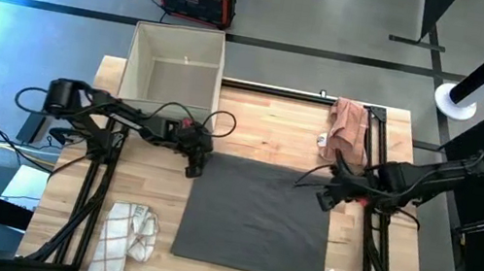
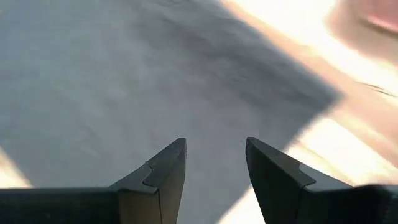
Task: Fold towel
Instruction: Fold the gray towel
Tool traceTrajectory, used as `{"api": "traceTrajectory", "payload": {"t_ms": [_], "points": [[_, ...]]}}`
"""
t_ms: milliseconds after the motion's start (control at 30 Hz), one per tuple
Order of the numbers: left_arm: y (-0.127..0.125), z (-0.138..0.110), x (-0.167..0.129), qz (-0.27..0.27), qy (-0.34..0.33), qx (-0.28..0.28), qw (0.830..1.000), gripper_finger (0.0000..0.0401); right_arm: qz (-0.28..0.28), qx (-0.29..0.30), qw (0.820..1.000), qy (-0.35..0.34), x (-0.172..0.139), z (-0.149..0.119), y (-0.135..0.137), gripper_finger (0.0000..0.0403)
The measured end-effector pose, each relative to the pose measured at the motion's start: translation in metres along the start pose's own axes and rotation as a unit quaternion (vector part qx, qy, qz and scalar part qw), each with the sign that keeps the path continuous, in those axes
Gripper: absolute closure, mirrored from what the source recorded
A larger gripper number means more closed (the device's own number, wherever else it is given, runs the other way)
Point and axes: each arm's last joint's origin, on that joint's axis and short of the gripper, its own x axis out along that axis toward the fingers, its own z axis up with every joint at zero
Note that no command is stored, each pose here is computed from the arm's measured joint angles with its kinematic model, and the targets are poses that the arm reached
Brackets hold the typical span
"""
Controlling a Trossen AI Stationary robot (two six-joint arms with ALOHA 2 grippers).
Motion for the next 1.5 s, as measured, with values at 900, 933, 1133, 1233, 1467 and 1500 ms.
{"api": "traceTrajectory", "payload": {"t_ms": [900, 933, 1133, 1233, 1467, 1500], "points": [[-0.003, -0.008, 0.010, -0.043, 0.036, 0.014, 0.998, 0.0383, -0.116, 0.025, 0.993, 0.016, 0.086, 0.027, -0.041, 0.0259], [-0.003, -0.008, 0.010, -0.045, 0.037, 0.014, 0.998, 0.0383, -0.116, 0.026, 0.993, 0.020, 0.089, 0.026, -0.042, 0.0261], [-0.003, -0.009, 0.009, -0.056, 0.043, 0.011, 0.997, 0.0383, -0.113, 0.029, 0.993, 0.037, 0.103, 0.021, -0.050, 0.0286], [-0.003, -0.010, 0.009, -0.055, 0.050, -0.007, 0.997, 0.0383, -0.116, 0.033, 0.992, 0.031, 0.106, 0.018, -0.053, 0.0365], [-0.002, -0.011, -0.003, -0.056, 0.056, -0.043, 0.996, 0.0383, -0.092, 0.003, 0.995, -0.026, 0.091, 0.021, -0.036, 0.0400], [-0.001, -0.012, -0.008, -0.054, 0.060, -0.052, 0.995, 0.0383, -0.080, -0.008, 0.996, -0.037, 0.085, 0.022, -0.031, 0.0401]]}}
